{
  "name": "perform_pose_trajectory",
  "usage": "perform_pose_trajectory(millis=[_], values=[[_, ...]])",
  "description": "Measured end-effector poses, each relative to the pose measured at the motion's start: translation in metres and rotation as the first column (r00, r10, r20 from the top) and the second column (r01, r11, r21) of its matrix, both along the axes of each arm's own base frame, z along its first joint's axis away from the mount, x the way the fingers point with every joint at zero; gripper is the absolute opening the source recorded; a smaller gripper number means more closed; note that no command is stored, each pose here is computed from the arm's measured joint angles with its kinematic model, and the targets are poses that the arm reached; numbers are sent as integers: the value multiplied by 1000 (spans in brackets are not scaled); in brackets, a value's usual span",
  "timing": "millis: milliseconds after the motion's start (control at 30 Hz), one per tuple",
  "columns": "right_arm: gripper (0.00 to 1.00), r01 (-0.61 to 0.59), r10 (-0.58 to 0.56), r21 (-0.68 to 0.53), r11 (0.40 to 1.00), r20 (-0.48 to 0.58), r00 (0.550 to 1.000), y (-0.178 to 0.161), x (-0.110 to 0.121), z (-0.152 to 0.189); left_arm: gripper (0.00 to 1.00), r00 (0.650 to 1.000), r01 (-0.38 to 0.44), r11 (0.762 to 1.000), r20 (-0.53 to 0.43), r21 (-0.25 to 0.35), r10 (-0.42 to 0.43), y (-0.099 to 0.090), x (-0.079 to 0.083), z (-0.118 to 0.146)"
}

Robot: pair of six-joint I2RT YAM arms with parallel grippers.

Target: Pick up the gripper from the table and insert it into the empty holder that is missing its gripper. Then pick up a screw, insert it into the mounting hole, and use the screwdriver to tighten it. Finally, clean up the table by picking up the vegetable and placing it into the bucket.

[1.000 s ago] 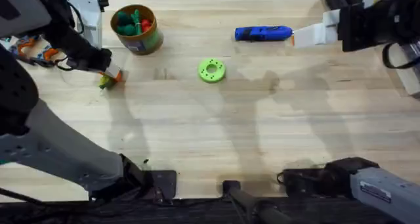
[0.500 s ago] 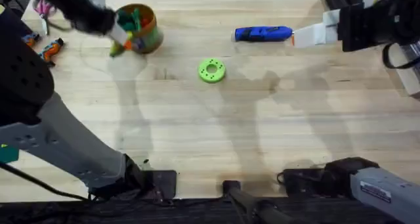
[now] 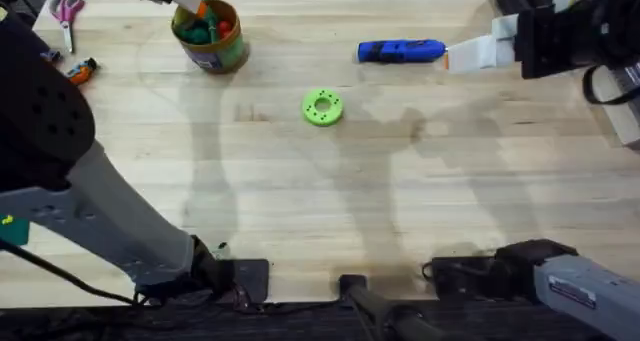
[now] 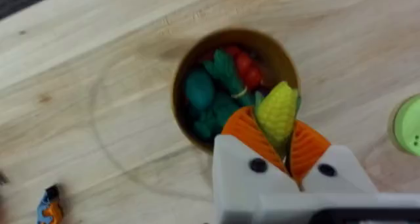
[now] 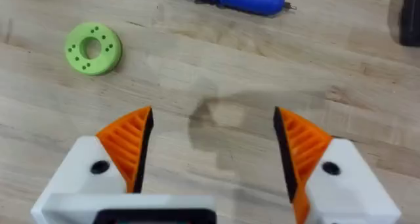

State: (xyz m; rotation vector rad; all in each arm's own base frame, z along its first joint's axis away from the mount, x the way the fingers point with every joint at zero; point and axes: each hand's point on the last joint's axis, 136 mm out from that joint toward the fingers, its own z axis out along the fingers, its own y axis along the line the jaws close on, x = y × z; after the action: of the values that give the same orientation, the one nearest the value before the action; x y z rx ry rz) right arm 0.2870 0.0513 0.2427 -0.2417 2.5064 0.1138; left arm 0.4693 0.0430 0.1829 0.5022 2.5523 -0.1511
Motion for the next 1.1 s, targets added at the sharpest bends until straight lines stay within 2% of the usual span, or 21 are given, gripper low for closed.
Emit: perform_pose_trajectory(millis=[167, 333, 367, 467, 500, 567, 600, 633, 767, 900, 967, 1100], values=[[994, 0, 0, 0, 1000, 0, 1000, 0, 0, 0, 25, 999, -17, 1000, 51, -13, 17, -8, 16, 5], [994, 0, 0, 0, 1000, 0, 1000, 0, 0, 0, 33, 999, -42, 998, -10, -39, 42, -11, 20, -22], [993, 0, 0, 0, 1000, 0, 1000, 0, 0, 0, 271, 996, -64, 996, -68, -55, 60, -11, 20, -44], [993, 0, 0, 0, 1000, 0, 1000, 0, 0, 0, 720, 993, -74, 995, -95, -62, 68, -11, 20, -54], [993, 0, 0, 0, 1000, 0, 1000, 0, 0, 0, 810, 993, -81, 995, -91, -67, 75, -11, 20, -52], [993, 0, 0, 0, 1000, 0, 1000, 0, 0, 0, 848, 993, -83, 994, -87, -68, 77, -11, 20, -49], [993, 0, 0, 0, 1000, 0, 1000, 0, 0, 0, 930, 993, -82, 994, -86, -68, 76, -11, 20, -49], [993, 0, 0, 0, 1000, 0, 1000, 0, 0, 0, 969, 992, -91, 993, -90, -73, 85, -11, 19, -49], [993, 0, 0, 0, 1000, 0, 1000, 0, 0, 0, 985, 989, -114, 990, -103, -83, 105, -12, 16, -47], [993, 0, 0, 0, 1000, 0, 1000, 0, 0, 0, 986, 982, -144, 985, -135, -95, 131, -14, 2, -34], [993, 0, 0, 0, 1000, 0, 1000, 0, 0, 0, 987, 982, -148, 984, -134, -96, 134, -16, -9, -20], [994, 0, 0, 0, 1000, 0, 1000, 0, 0, 0, 986, 987, -133, 987, -101, -90, 124, -22, -43, 30]])
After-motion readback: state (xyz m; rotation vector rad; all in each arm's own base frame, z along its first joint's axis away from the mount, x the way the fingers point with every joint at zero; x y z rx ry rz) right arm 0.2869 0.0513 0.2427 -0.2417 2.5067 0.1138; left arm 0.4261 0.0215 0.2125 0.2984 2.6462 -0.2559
